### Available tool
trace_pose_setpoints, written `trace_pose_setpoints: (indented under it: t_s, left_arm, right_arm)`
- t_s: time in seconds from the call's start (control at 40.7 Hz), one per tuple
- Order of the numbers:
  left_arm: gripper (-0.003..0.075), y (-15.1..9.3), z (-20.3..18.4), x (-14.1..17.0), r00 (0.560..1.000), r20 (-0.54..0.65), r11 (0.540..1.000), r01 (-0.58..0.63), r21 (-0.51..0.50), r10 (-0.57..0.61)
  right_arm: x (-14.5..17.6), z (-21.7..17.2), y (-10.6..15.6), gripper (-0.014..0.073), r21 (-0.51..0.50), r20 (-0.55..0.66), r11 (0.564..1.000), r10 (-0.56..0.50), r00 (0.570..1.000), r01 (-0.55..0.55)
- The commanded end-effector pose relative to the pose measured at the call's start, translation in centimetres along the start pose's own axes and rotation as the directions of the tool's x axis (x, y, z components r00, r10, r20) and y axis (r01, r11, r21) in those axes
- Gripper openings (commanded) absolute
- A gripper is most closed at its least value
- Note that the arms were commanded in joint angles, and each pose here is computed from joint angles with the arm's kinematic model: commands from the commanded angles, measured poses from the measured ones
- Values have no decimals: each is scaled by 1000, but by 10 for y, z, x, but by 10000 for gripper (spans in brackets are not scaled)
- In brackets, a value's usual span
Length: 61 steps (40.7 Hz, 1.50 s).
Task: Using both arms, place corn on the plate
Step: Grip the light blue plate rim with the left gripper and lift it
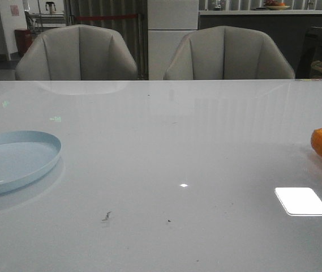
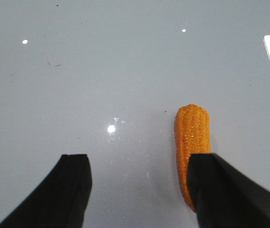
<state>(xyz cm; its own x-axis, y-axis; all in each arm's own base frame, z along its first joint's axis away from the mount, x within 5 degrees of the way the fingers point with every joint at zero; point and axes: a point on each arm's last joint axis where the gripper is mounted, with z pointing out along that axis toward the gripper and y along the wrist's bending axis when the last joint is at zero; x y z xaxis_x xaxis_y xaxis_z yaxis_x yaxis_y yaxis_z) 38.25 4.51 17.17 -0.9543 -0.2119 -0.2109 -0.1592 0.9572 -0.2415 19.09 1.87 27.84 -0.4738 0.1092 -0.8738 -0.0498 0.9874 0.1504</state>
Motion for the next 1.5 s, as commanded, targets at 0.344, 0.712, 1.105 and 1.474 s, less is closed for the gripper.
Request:
trace_pose_setpoints:
  t_s: [0.344, 0.712, 1.105, 1.474]
  left_arm:
    - [435, -4, -14, -8, 998, 57, 1000, 12, 17, -13]
    - [262, -3, -3, -4, 1000, -8, 1000, 20, 24, -19]
    - [90, -6, -11, -8, 1000, -13, 999, 8, 33, -8]
    - [90, -30, -65, -43, 998, 45, 989, -42, 144, 36]
  right_arm:
    - [-19, -6, 2, 540, 1, 112, 1000, -7, 994, 7]
    - [-19, -6, 2, 540, 1, 112, 1000, -7, 994, 7]
    - [-19, -6, 2, 540, 1, 110, 1000, -7, 994, 7]
    - [-19, -6, 2, 540, 1, 110, 1000, -7, 994, 7]
